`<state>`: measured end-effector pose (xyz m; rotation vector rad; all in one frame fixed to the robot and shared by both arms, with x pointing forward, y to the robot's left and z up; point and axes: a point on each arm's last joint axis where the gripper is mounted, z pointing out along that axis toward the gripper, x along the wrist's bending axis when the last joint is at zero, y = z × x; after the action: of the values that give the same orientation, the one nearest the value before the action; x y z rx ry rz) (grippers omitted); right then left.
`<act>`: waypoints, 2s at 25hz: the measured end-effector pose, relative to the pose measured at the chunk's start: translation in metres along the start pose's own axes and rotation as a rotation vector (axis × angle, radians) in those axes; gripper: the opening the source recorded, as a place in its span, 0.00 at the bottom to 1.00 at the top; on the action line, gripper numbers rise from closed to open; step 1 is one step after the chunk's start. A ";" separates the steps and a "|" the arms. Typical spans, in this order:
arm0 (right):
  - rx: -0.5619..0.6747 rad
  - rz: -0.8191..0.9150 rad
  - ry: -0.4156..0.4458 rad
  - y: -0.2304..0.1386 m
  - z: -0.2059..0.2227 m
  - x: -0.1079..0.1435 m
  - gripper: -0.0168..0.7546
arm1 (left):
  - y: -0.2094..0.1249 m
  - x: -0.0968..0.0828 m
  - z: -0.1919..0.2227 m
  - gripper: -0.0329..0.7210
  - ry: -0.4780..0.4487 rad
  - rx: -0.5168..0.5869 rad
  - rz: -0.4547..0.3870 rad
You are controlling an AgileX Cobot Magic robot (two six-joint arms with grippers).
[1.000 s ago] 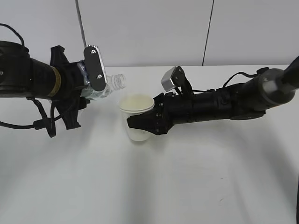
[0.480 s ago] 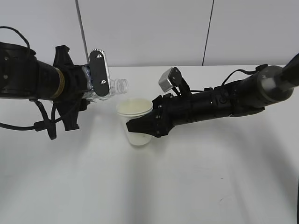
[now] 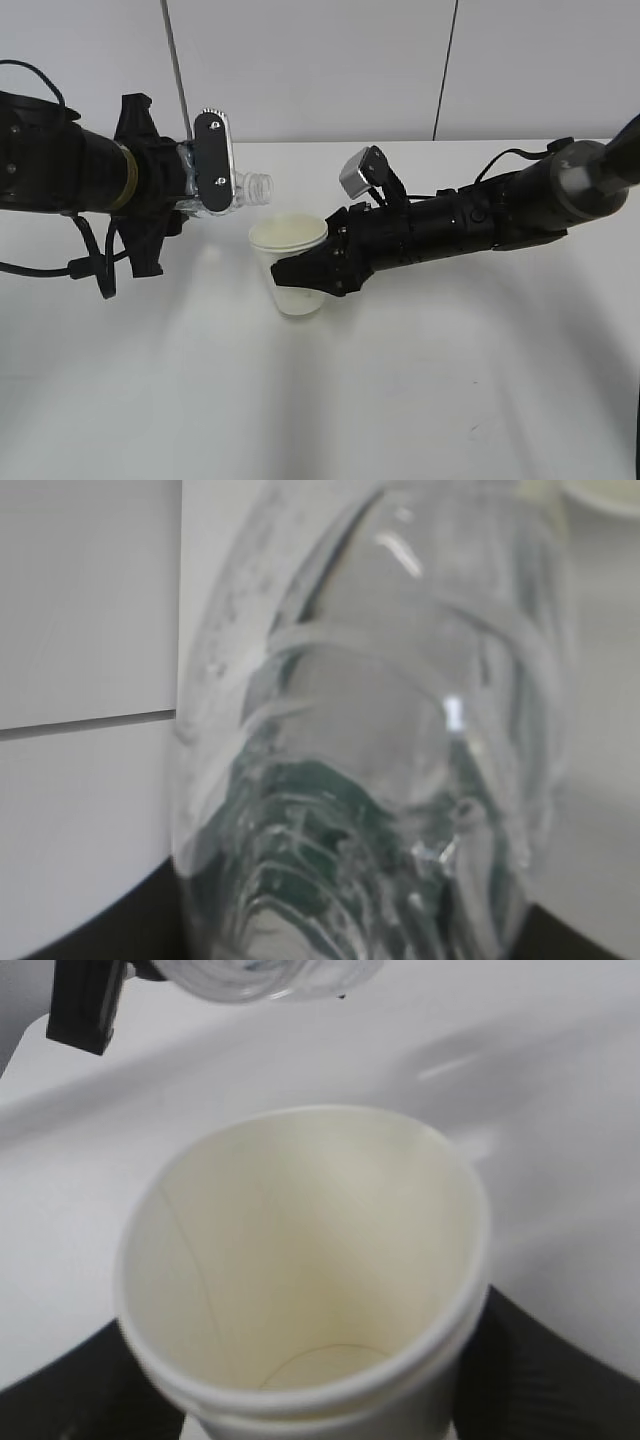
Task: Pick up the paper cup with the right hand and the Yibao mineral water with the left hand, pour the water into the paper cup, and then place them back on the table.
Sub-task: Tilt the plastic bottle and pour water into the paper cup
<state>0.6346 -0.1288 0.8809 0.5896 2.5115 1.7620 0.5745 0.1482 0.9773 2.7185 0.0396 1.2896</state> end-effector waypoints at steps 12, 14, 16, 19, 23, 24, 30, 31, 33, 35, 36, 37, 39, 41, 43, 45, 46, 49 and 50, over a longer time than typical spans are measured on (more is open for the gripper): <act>0.002 0.003 0.001 0.000 0.000 0.000 0.71 | -0.002 0.003 0.000 0.49 0.028 0.021 0.075; 0.002 0.003 0.001 0.000 0.000 0.000 0.71 | -0.002 0.003 0.000 0.49 0.030 0.021 0.082; 0.002 0.003 0.001 0.000 0.000 0.000 0.71 | -0.002 0.003 0.000 0.49 0.032 0.022 0.090; 0.002 0.003 0.001 0.000 0.000 0.000 0.71 | -0.002 0.003 0.000 0.49 0.036 0.021 0.105; 0.001 0.002 0.001 0.000 0.000 0.000 0.71 | -0.002 0.004 0.000 0.49 0.040 0.021 0.118; 0.001 0.002 0.001 0.000 0.000 0.000 0.71 | -0.001 0.004 0.000 0.49 0.041 0.021 0.120; 0.001 0.002 0.001 0.000 0.000 0.000 0.71 | -0.001 0.004 0.000 0.49 0.044 0.021 0.132; 0.001 0.002 0.001 0.000 0.000 0.000 0.71 | -0.001 0.004 0.000 0.49 0.045 0.021 0.133; 0.001 0.002 0.001 0.000 0.000 0.000 0.71 | -0.001 0.004 0.000 0.49 0.045 0.021 0.134; 0.001 0.002 0.001 0.000 0.000 0.000 0.71 | -0.001 0.004 0.000 0.49 0.046 0.021 0.135; 0.001 0.002 0.001 0.000 0.000 0.000 0.71 | -0.002 0.004 0.000 0.49 0.046 0.022 0.136; 0.001 0.002 0.001 0.000 0.000 0.000 0.71 | -0.002 0.004 0.000 0.49 0.047 0.023 0.136; 0.001 0.002 0.001 0.000 0.000 0.000 0.71 | -0.002 0.004 0.000 0.49 0.048 0.026 0.137; 0.001 0.002 0.001 0.000 0.000 0.000 0.71 | -0.002 0.005 0.000 0.49 0.052 0.031 0.146; 0.003 0.001 0.002 0.000 0.000 0.000 0.71 | -0.003 0.005 0.000 0.49 0.056 0.036 0.154; 0.002 0.001 0.002 0.000 0.000 0.000 0.71 | -0.003 0.005 0.000 0.49 0.058 0.038 0.158; 0.002 0.001 0.002 0.000 0.000 0.000 0.71 | -0.003 0.005 0.000 0.49 0.058 0.038 0.158; 0.004 0.000 0.003 0.000 0.000 0.000 0.71 | -0.003 0.006 0.000 0.49 0.059 0.038 0.160; 0.004 0.000 0.003 0.000 0.000 0.000 0.71 | -0.003 0.006 0.000 0.49 0.059 0.038 0.162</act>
<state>0.6345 -0.1288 0.8809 0.5871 2.5172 1.7596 0.5779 0.1514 0.9814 2.7642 -0.1553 1.4257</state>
